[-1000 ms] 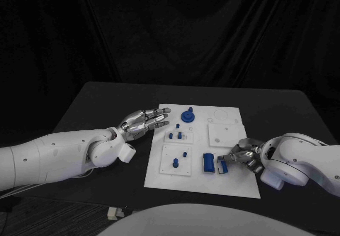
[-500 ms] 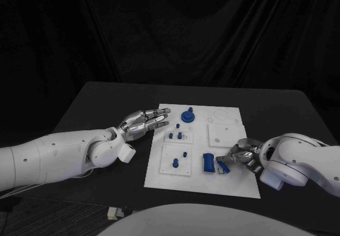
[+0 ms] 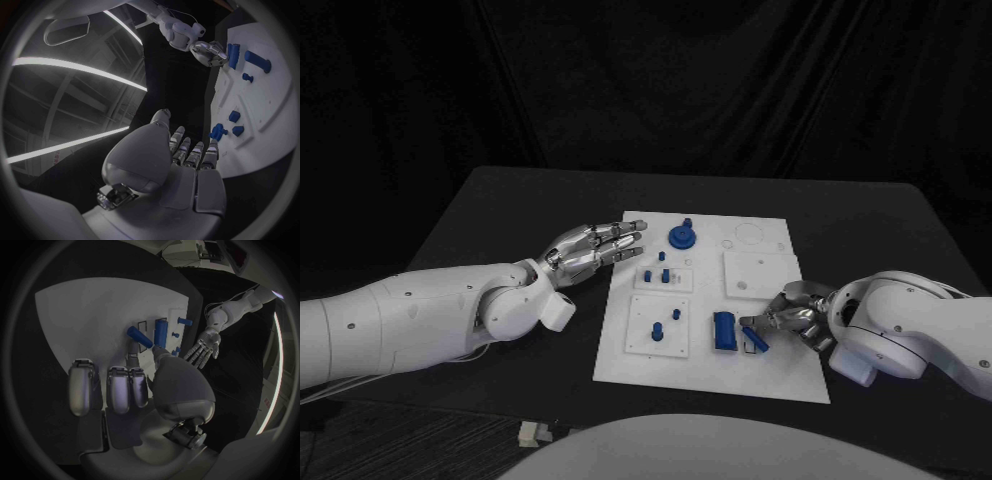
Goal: Assemble the parts on the task board
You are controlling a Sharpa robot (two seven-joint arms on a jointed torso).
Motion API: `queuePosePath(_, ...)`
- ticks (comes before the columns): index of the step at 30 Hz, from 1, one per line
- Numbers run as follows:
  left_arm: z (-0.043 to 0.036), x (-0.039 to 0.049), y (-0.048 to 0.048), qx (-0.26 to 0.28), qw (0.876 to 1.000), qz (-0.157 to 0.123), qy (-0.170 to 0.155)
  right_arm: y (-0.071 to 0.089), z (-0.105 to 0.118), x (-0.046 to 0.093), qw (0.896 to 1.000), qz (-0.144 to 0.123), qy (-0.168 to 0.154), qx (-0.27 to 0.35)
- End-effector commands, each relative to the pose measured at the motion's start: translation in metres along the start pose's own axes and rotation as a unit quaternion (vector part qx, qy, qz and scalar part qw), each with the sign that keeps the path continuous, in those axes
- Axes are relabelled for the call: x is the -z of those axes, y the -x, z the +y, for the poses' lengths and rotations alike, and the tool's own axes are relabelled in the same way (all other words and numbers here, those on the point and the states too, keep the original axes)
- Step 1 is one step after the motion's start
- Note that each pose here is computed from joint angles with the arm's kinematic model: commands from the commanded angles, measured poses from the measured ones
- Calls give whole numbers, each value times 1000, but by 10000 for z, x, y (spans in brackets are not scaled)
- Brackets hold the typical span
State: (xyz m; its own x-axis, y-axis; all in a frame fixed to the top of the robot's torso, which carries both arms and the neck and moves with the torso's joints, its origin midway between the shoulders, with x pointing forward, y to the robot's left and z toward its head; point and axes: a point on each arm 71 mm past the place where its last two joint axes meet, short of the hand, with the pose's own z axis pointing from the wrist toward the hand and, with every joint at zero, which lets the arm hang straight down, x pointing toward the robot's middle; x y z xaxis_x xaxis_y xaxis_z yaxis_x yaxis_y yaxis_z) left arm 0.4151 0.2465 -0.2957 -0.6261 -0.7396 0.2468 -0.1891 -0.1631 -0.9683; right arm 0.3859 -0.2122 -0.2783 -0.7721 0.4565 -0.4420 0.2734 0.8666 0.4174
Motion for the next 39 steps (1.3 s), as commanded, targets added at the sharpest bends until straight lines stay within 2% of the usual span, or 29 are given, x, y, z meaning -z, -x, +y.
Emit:
queuePosePath(1, -2, -6, -19, 5, 1000, 6, -5, 0, 13, 13, 1000, -18, 5, 13)
queuePosePath(12, -1, -1, -17, 6, 1000, 7, -5, -7, 57, 41, 997, -37, 21, 64)
queuePosePath(26, 1, -1, -19, 7, 1000, 8, -4, -42, 91, 35, 993, -25, 33, 109)
queuePosePath(39, 6, -3, -18, 8, 1000, 9, -3, -65, 102, 27, 992, -17, 36, 122)
